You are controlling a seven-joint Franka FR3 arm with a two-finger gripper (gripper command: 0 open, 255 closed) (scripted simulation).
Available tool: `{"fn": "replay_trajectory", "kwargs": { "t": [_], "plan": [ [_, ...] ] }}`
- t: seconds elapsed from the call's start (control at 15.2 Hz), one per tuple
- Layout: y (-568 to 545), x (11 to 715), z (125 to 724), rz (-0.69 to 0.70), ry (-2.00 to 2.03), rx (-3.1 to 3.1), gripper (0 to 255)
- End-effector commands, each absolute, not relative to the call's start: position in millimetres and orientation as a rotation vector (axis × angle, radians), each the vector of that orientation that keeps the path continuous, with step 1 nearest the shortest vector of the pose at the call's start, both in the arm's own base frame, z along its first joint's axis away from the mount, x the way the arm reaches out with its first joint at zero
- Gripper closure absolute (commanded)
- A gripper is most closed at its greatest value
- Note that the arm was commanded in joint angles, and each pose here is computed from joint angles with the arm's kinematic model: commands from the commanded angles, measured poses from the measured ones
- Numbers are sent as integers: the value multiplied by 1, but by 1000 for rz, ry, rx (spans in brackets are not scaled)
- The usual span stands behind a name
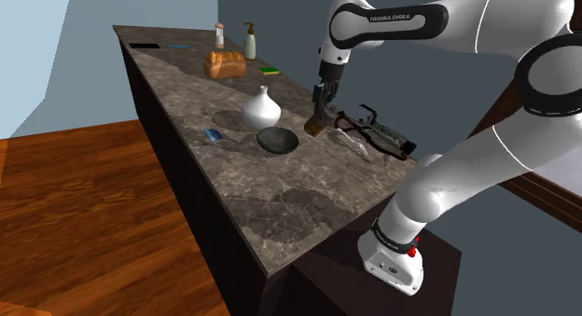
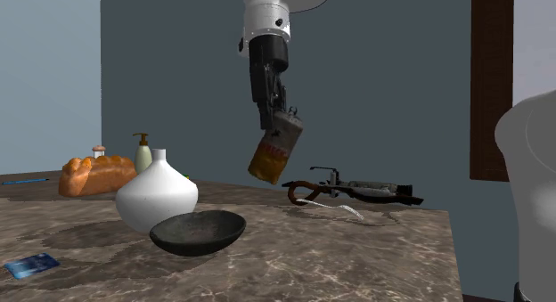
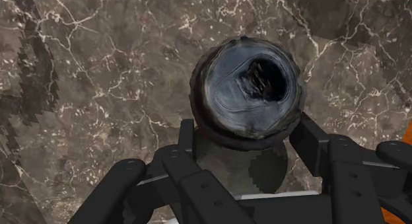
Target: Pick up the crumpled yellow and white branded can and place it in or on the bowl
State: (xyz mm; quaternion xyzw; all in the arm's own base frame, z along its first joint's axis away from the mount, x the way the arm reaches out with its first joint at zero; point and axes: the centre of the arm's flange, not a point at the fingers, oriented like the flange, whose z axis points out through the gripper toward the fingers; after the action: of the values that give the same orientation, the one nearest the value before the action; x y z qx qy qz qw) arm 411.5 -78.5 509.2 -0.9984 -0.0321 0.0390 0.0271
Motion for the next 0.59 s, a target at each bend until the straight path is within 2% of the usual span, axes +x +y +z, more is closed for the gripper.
{"fn": "replay_trajectory", "kwargs": {
  "t": [0.0,0.53],
  "plan": [
    [-72,440,512,120,-100,-3083,255],
    [-51,543,523,120,-100,-3083,255]
  ]
}}
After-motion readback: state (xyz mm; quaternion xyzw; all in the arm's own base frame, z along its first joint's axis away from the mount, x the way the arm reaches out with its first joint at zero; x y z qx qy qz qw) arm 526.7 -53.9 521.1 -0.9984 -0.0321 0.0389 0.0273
